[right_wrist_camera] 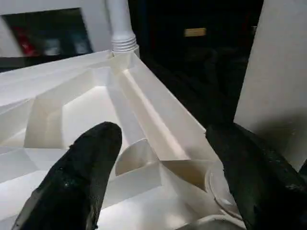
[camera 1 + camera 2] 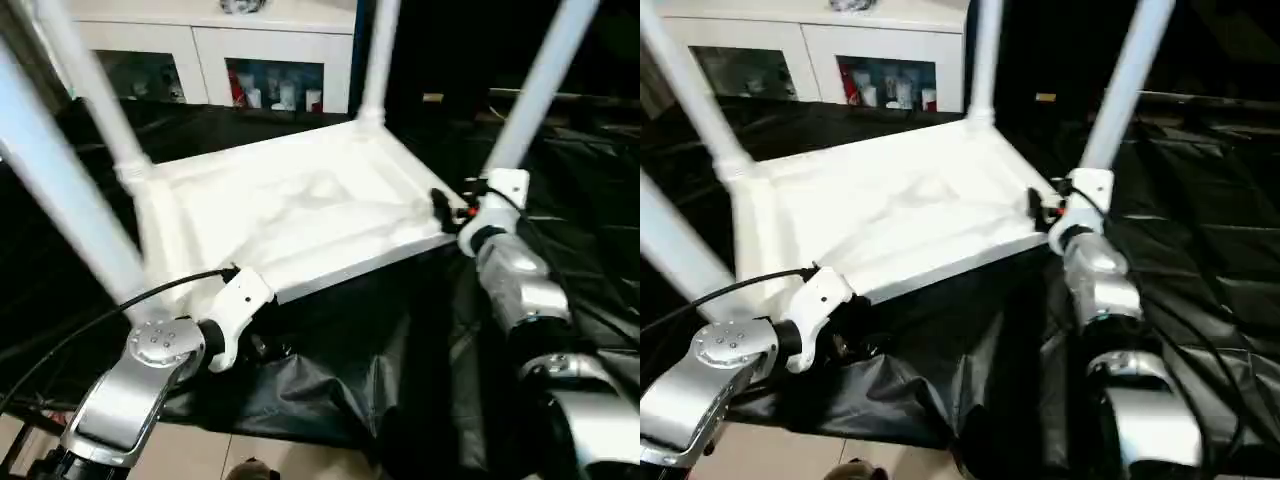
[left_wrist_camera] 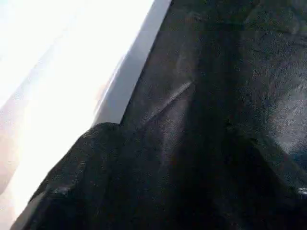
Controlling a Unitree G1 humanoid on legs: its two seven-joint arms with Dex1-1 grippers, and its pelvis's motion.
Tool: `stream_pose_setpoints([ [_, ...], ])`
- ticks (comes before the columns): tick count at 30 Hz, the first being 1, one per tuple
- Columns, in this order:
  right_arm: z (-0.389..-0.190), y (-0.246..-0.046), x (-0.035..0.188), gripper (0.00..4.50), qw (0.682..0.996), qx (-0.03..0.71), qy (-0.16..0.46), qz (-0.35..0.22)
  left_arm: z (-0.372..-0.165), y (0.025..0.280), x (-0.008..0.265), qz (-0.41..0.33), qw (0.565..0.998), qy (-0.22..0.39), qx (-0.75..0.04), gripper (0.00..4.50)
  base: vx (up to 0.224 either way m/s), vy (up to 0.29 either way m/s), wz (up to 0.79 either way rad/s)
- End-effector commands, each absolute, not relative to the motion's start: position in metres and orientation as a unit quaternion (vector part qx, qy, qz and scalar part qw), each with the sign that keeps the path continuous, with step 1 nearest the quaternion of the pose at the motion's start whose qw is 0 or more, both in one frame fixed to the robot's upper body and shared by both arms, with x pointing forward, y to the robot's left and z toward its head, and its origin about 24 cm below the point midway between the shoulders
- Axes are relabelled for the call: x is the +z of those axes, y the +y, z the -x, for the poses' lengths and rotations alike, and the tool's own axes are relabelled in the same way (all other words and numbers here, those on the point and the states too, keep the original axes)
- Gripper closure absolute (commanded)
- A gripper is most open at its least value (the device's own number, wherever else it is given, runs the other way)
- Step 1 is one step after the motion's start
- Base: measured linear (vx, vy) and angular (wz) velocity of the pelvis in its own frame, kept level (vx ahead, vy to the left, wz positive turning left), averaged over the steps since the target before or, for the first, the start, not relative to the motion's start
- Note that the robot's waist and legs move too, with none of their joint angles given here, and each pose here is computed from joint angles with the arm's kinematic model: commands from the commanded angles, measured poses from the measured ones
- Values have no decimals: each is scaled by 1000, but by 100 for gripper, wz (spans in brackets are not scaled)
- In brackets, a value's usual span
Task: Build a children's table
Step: Rotate table base
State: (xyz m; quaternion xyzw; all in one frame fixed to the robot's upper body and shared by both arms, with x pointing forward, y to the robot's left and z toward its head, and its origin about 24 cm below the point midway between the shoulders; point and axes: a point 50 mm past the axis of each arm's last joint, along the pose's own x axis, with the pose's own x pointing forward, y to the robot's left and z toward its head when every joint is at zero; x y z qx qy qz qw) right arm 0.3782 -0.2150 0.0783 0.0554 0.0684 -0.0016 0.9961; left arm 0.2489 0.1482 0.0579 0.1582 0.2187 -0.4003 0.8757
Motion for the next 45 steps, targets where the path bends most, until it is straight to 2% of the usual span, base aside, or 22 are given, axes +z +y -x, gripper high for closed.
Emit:
stream_pose_setpoints([
  [1, -379, -239, 94, 96, 996, -52, 35, -55, -252, 156, 62, -174, 884, 207, -382, 16, 0, 0, 0],
  [3, -379, -252, 99, 96, 997, -59, 31, -36, -245, 158, 66, -157, 887, 184, -393, 2, 0, 0, 0],
  [6, -377, -260, 101, 96, 997, -61, 30, -32, -236, 165, 66, -147, 891, 171, -395, 2, 0, 0, 0],
  [8, -376, -263, 100, 96, 998, -50, 30, -23, -227, 173, 62, -129, 898, 165, -387, 2, 0, 0, 0],
  [10, -376, -263, 100, 96, 998, -50, 30, -23, -227, 173, 62, -129, 898, 165, -387, 2, 0, 0, 0],
  [11, -373, -263, 96, 96, 999, -38, 31, -14, -219, 181, 59, -100, 910, 152, -372, 2, 0, 0, 0],
  [12, -370, -261, 92, 96, 999, -22, 31, -3, -211, 189, 56, -72, 922, 138, -354, 2, 0, 0, 0],
  [16, -363, -252, 83, 96, 999, 20, 27, 10, -191, 207, 49, -37, 937, 121, -326, 2, 0, 0, 0],
  [21, -352, -240, 75, 96, 998, 64, 19, 3, -180, 219, 47, -19, 952, 98, -290, 2, 0, 0, 0],
  [26, -342, -231, 70, 96, 996, 93, 13, 0, -185, 229, 52, -13, 974, 48, -219, 2, 0, 0, 0],
  [29, -329, -229, 57, 96, 997, 73, 30, -3, -203, 244, 62, -3, 995, -35, -94, 2, 0, 0, 0],
  [34, -325, -228, 55, 96, 998, 58, 33, -11, -207, 245, 61, 13, 997, -51, -56, 2, 0, 0, 0],
  [40, -324, -226, 53, 96, 997, 59, 43, -13, -220, 236, 70, 26, 995, -78, -63, 2, 0, 0, 0],
  [41, -326, -224, 50, 96, 996, 57, 62, -4, -230, 222, 82, 38, 989, -103, -99, 2, 0, 0, 0],
  [42, -326, -224, 50, 96, 996, 57, 62, -4, -230, 222, 82, 38, 989, -103, -99, 2, 0, 0, 0],
  [45, -330, -221, 42, 96, 993, 50, 106, 18, -244, 194, 99, 77, 972, -129, -179, 2, 0, 0, 0],
])
